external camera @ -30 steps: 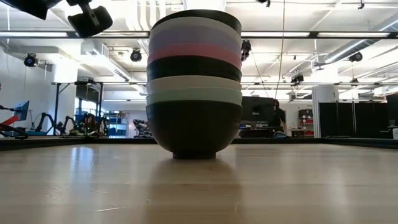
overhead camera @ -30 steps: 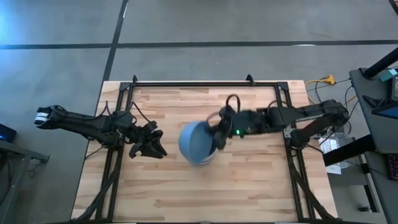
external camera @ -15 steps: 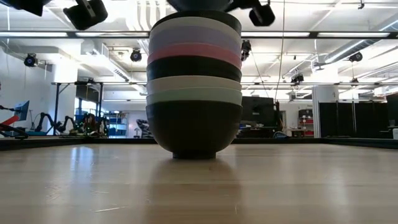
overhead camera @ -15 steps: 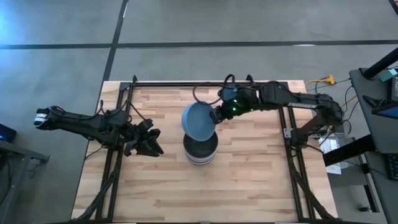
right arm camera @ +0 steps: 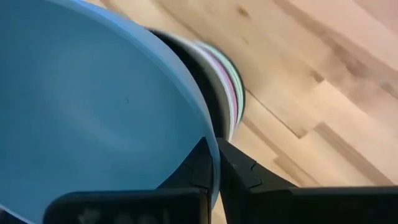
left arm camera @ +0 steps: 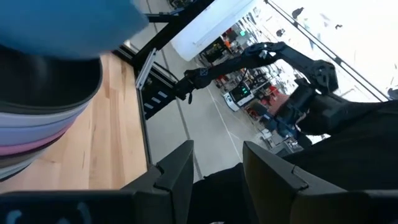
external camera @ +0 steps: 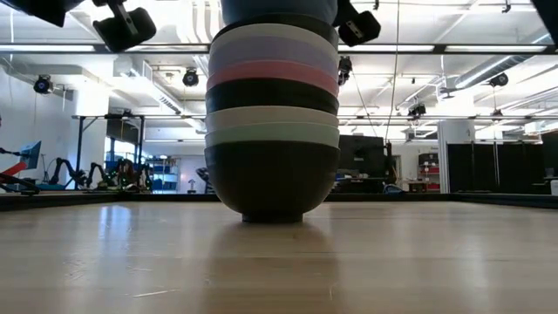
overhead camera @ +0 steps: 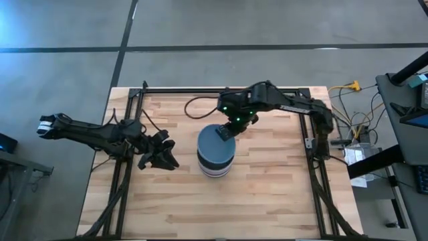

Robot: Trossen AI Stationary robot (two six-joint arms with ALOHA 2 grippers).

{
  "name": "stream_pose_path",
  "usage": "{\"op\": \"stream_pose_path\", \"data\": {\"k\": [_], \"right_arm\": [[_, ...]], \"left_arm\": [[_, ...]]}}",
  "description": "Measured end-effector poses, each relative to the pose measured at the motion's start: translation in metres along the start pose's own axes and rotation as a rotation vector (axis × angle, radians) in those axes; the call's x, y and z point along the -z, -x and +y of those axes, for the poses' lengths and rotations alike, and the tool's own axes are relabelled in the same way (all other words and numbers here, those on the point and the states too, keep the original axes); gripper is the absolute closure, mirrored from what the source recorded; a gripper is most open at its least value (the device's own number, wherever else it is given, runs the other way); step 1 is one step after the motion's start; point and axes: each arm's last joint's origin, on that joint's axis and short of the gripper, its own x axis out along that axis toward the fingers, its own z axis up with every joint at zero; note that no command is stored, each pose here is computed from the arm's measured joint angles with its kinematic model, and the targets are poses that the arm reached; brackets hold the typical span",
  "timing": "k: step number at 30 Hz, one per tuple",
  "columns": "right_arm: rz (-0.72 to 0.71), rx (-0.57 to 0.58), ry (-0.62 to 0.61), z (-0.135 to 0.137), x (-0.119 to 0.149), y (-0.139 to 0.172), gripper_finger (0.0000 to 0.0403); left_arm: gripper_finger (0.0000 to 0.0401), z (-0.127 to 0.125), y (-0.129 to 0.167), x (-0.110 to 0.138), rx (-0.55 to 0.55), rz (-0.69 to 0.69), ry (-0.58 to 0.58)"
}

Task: Nest bowls inside each other
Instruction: Stack the blue bowl into the black bowl

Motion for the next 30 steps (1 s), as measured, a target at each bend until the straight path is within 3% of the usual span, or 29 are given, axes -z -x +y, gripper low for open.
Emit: {"op": "stream_pose_path", "data": {"k": [8, 18, 25, 30], "right_arm": [[0.120, 0.083, 0.028, 0.007, -0.011, -0.021, 0.0394], [0.184, 0.077, 0.059, 0.015, -0.017, -0.049, 0.0394], [0.200, 0.069, 0.100, 0.015, -0.018, -0.052, 0.0393], [0.179, 0.072, 0.131, 0.016, -0.016, -0.047, 0.0364]], "left_arm": [[0.0279, 0.003, -0.003, 0.001, -0.012, 0.010, 0.015], [0.0279, 0.003, -0.003, 0.001, -0.012, 0.010, 0.016], [0.0279, 0.003, -0.003, 0.001, -0.012, 0.010, 0.016], [0.0279, 0.003, -0.003, 0.001, -0.013, 0.011, 0.017]]}}
